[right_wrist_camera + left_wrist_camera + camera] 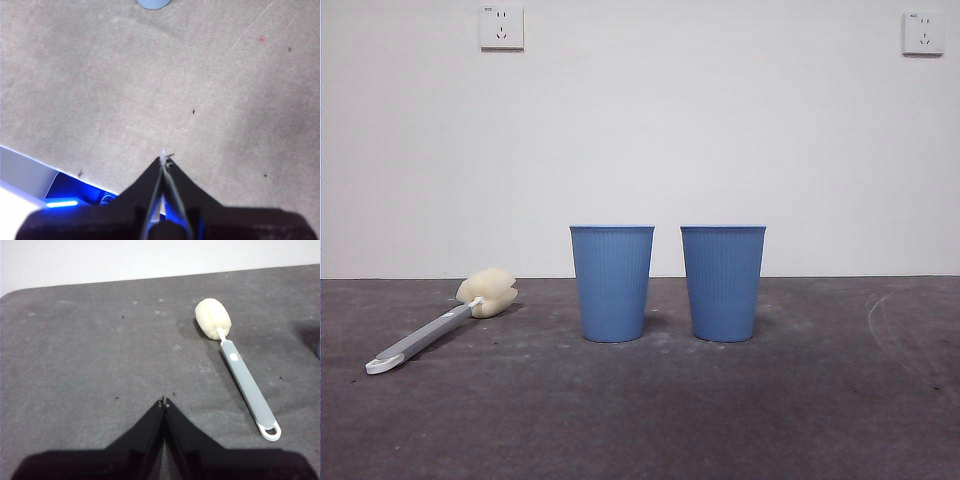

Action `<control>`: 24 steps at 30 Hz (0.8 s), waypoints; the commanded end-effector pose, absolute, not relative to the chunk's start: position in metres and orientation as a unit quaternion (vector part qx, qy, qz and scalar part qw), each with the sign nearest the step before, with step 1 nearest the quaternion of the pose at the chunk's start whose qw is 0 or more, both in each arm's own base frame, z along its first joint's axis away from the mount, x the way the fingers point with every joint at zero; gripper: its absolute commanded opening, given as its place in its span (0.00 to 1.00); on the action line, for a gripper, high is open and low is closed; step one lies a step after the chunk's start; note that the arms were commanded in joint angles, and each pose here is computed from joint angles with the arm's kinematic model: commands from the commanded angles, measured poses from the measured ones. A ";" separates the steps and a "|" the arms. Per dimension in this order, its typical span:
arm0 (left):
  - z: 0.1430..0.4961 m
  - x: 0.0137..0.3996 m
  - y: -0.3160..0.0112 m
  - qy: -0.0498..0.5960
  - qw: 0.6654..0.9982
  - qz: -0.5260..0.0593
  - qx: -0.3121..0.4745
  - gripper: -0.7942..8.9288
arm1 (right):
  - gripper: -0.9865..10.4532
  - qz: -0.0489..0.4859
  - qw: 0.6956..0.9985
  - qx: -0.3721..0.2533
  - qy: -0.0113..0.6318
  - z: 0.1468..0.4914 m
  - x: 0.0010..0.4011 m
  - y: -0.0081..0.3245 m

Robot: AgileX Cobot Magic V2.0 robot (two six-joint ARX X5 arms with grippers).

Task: Pick up the cup brush,pick up the cup,insert the brush into the cup,clean the cup,put the cup brush back,put the cup back to the fixed position on the table

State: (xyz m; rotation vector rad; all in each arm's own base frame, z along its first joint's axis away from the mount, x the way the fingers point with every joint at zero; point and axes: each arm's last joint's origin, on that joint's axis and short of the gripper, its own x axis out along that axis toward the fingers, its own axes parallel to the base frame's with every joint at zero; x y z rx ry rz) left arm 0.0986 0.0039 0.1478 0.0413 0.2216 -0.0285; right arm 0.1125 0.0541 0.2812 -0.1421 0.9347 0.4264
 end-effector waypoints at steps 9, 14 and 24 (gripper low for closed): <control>0.142 0.101 0.004 0.133 0.991 -0.011 0.014 0.08 | 0.09 0.044 0.919 -0.125 0.370 0.295 0.097 0.028; 0.140 0.102 0.005 0.146 0.989 -0.012 0.013 0.08 | 0.09 -0.010 0.961 -0.079 0.265 0.308 0.077 0.010; 0.136 0.103 0.005 0.171 0.985 -0.012 0.011 0.08 | 0.09 0.020 0.996 -0.018 0.084 0.245 0.079 0.006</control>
